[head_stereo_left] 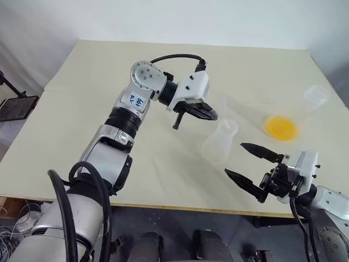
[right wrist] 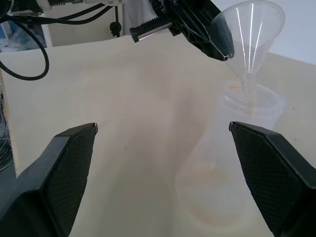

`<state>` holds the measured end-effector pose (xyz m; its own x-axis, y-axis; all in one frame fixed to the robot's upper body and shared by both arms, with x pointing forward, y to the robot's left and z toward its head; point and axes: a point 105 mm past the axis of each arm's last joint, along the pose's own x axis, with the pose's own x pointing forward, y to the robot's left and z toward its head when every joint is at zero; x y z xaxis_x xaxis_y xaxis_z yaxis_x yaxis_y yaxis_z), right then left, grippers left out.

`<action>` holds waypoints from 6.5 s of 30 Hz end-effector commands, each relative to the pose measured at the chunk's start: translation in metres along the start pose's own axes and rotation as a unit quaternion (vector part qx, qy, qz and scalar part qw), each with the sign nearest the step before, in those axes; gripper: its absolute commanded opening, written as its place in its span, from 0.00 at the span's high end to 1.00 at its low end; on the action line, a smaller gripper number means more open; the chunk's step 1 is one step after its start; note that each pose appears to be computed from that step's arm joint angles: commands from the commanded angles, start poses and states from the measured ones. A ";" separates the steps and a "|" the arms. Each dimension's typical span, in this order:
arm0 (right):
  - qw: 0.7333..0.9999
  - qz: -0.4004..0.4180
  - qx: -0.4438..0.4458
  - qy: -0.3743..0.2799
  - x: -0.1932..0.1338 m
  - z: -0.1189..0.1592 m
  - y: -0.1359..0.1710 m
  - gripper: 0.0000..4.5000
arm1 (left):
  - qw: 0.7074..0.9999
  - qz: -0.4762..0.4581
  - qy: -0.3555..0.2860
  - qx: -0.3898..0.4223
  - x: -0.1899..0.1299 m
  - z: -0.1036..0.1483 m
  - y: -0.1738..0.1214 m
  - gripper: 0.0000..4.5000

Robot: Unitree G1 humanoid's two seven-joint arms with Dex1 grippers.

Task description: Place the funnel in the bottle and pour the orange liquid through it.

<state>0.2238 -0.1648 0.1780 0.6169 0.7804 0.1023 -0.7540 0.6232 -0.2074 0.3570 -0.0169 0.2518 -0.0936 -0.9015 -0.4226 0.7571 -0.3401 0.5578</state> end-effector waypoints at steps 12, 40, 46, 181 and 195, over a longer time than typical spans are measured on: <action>0.997 -0.069 -0.021 -0.002 -0.019 0.013 -0.022 0.00 | 0.997 -0.030 0.018 0.070 0.018 0.019 0.008 1.00; 0.997 -0.072 -0.032 -0.001 -0.019 0.013 -0.024 0.00 | 0.989 -0.032 0.056 0.133 0.010 0.032 0.016 0.14; 0.997 -0.072 -0.036 0.003 -0.022 0.016 -0.030 0.00 | 0.995 0.006 0.015 0.098 -0.013 0.046 0.026 0.01; 0.795 -0.185 -0.564 0.126 0.057 0.080 -0.084 0.46 | 0.945 0.218 -0.139 -0.200 -0.070 -0.044 -0.089 0.00; 0.752 -0.144 -0.632 0.119 0.060 0.069 -0.074 0.46 | 0.945 0.220 -0.140 -0.197 -0.071 -0.043 -0.089 0.00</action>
<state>0.3061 -0.1628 0.2568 0.8654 0.4835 0.1315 0.0824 0.1216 -0.9892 0.3260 0.0905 0.1919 0.1701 -0.9853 0.0153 0.9519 0.1683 0.2561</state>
